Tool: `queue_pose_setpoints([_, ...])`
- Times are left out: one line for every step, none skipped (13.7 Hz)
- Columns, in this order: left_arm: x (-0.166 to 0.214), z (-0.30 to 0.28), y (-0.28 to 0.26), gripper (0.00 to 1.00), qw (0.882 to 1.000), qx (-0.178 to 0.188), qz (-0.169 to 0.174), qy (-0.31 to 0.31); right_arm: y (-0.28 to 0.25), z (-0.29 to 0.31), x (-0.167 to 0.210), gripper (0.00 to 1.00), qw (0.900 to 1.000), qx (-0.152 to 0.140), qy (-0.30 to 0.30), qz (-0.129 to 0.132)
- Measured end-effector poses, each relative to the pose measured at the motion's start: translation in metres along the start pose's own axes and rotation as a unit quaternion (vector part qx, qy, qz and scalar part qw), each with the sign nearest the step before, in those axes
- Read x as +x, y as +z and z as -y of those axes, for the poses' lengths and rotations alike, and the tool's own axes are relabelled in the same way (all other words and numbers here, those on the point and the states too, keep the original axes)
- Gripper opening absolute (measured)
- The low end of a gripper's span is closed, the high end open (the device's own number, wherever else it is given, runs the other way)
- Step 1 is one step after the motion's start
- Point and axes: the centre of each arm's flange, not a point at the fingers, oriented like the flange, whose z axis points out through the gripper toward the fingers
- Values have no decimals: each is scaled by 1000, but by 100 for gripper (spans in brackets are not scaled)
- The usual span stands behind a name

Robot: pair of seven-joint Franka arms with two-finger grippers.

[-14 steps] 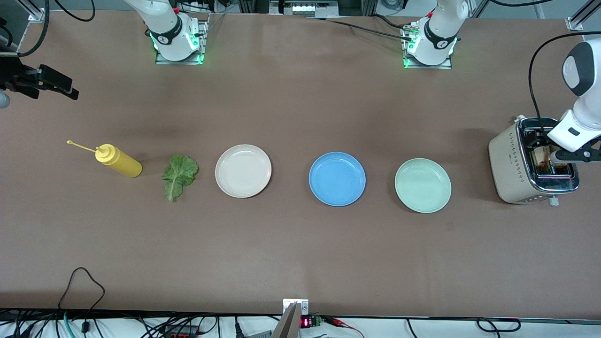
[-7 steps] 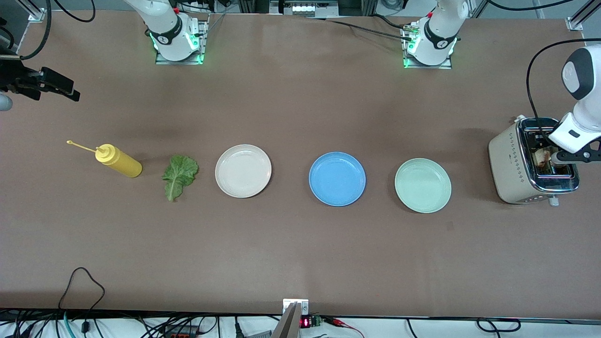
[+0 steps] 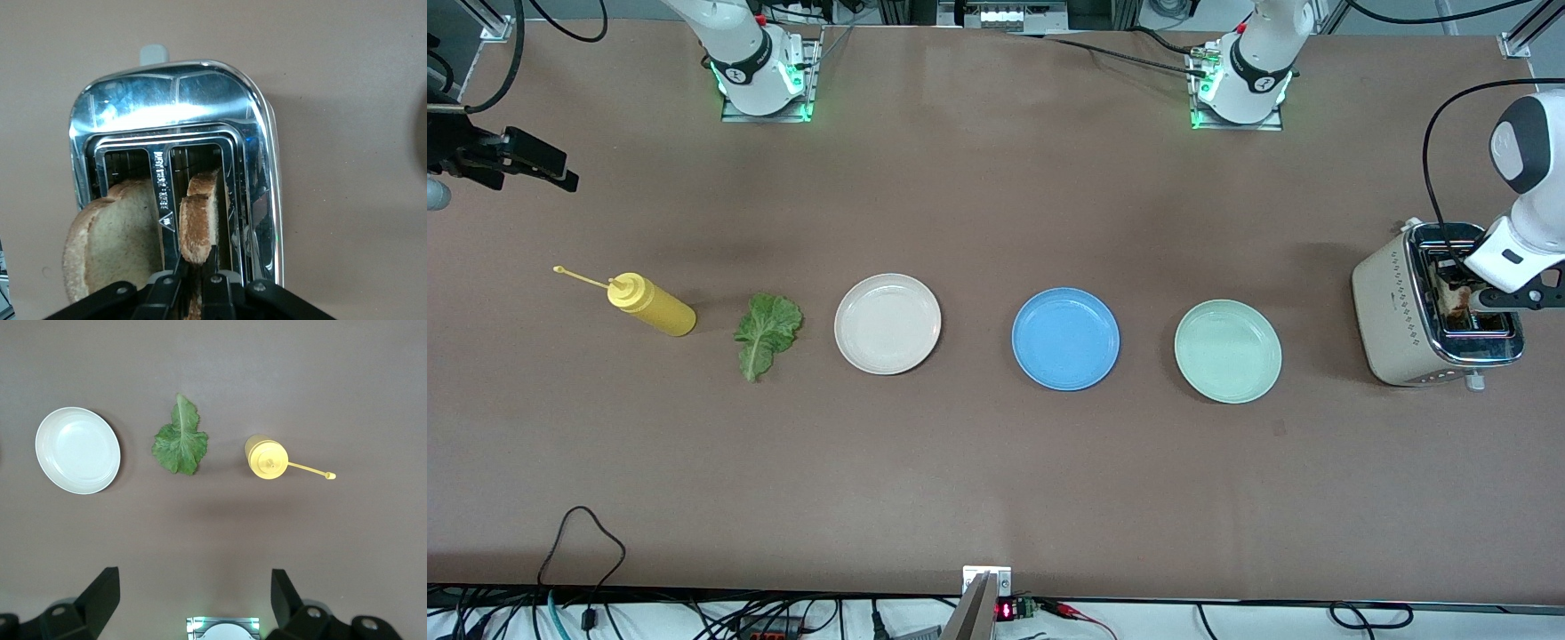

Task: Make sandwich in blue plate with both arms
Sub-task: 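Move the left gripper down over the toaster toward the toast slices, then grasp a toast slice with the left gripper and lift it out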

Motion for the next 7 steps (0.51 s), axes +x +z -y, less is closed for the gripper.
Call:
queue_pose_setpoints([0, 1, -3, 8, 1000, 1, -1, 2, 0, 0, 0, 100, 1000, 0, 0, 0])
queue_pose_setpoints([1, 2, -7, 8, 1000, 2, -2, 5, 0, 0, 0, 100, 1000, 0, 0, 0])
queue_pose_setpoints([2, 5, -13, 8, 1000, 3, 1, 8, 0, 0, 0, 100, 1000, 0, 0, 0])
queue_pose_setpoints([2, 8, -22, 8, 1000, 4, 7, 12, 0, 0, 0, 100, 1000, 0, 0, 0])
queue_pose_setpoints([1, 12, -35, 8, 1000, 5, 15, 16, 0, 0, 0, 100, 1000, 0, 0, 0])
queue_pose_setpoints([1, 16, -51, 7, 1000, 4, 25, 18, 0, 0, 0, 100, 1000, 0, 0, 0])
queue_pose_setpoints([0, 19, -69, 7, 999, -4, 38, 16, 0, 0, 0, 100, 1000, 0, 0, 0])
